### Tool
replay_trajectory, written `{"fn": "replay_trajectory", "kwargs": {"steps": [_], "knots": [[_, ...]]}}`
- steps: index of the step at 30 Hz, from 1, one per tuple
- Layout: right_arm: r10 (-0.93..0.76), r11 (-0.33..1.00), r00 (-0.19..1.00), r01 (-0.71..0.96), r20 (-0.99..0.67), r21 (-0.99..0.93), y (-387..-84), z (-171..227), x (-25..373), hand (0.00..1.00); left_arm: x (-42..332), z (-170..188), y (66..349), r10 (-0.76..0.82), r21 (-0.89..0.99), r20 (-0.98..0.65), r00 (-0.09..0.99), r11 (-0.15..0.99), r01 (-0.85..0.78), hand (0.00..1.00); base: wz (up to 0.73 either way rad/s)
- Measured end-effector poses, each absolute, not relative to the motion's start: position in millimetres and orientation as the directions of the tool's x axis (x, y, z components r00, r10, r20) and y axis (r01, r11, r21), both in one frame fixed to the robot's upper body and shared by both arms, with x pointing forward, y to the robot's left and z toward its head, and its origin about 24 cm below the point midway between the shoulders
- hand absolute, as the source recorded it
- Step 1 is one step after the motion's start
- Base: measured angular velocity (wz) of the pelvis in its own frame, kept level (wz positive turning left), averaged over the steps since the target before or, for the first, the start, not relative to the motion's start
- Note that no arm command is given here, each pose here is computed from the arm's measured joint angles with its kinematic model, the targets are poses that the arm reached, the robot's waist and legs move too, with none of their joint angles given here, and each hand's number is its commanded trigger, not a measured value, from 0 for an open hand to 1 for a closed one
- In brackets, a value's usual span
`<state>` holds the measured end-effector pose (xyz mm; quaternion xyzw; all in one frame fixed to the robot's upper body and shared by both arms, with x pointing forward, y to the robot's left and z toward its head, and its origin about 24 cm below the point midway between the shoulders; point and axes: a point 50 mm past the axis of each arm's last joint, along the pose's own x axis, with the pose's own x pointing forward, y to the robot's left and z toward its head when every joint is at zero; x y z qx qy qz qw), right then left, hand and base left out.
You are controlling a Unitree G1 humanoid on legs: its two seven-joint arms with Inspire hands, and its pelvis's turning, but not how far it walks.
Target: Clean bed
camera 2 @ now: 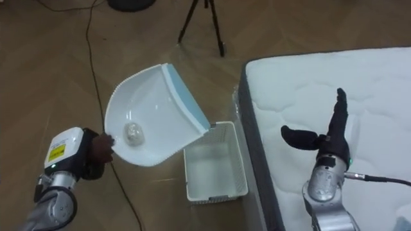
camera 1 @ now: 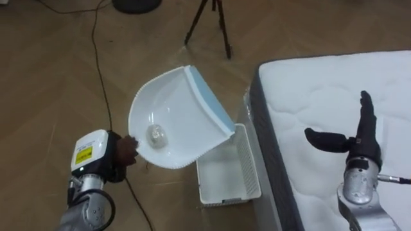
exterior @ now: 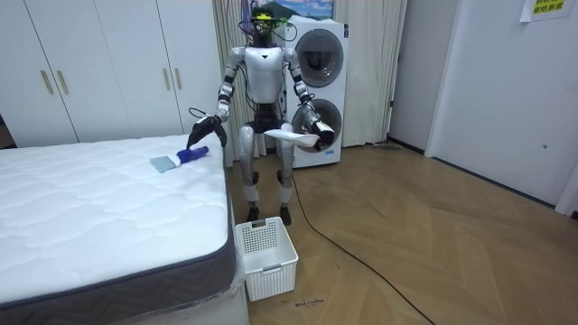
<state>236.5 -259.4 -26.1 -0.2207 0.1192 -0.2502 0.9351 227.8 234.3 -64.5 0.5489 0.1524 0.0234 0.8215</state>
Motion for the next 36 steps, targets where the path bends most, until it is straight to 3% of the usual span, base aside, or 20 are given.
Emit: {"fn": "replay_trajectory", "kwargs": {"steps": [8, 15, 26, 31, 36], "knots": [[-0.498, 0.796, 0.839, 0.342, -0.219, -0.499, -262.1, -49.5, 216.8, 0.00, 227.4, -70.9, 245.3, 0.261, 0.913, -0.267, 0.928, 0.377, 0.157, 1.00, 0.52], [-0.454, 0.823, 0.848, 0.282, -0.273, -0.493, -257.2, -57.3, 218.2, 0.00, 221.8, -74.4, 257.0, 0.297, 0.914, -0.290, 0.910, 0.369, 0.171, 1.00, -0.20], [-0.420, 0.819, 0.873, 0.248, -0.246, -0.518, -254.0, -53.5, 232.1, 0.00, 274.7, -28.6, 272.8, 0.214, 0.983, -0.133, 0.968, 0.154, 0.101, 1.00, -0.03], [-0.396, 0.813, 0.894, 0.235, -0.210, -0.533, -251.2, -45.5, 242.4, 0.00, 279.0, -20.9, 280.0, 0.157, 0.990, -0.142, 0.977, 0.010, 0.142, 1.00, -0.02], [-0.364, 0.782, 0.913, 0.192, -0.185, -0.592, -249.7, -42.4, 245.3, 0.00, 279.1, -20.9, 283.3, 0.182, 0.986, -0.158, 0.971, -0.029, 0.165, 1.00, -0.06]]}}
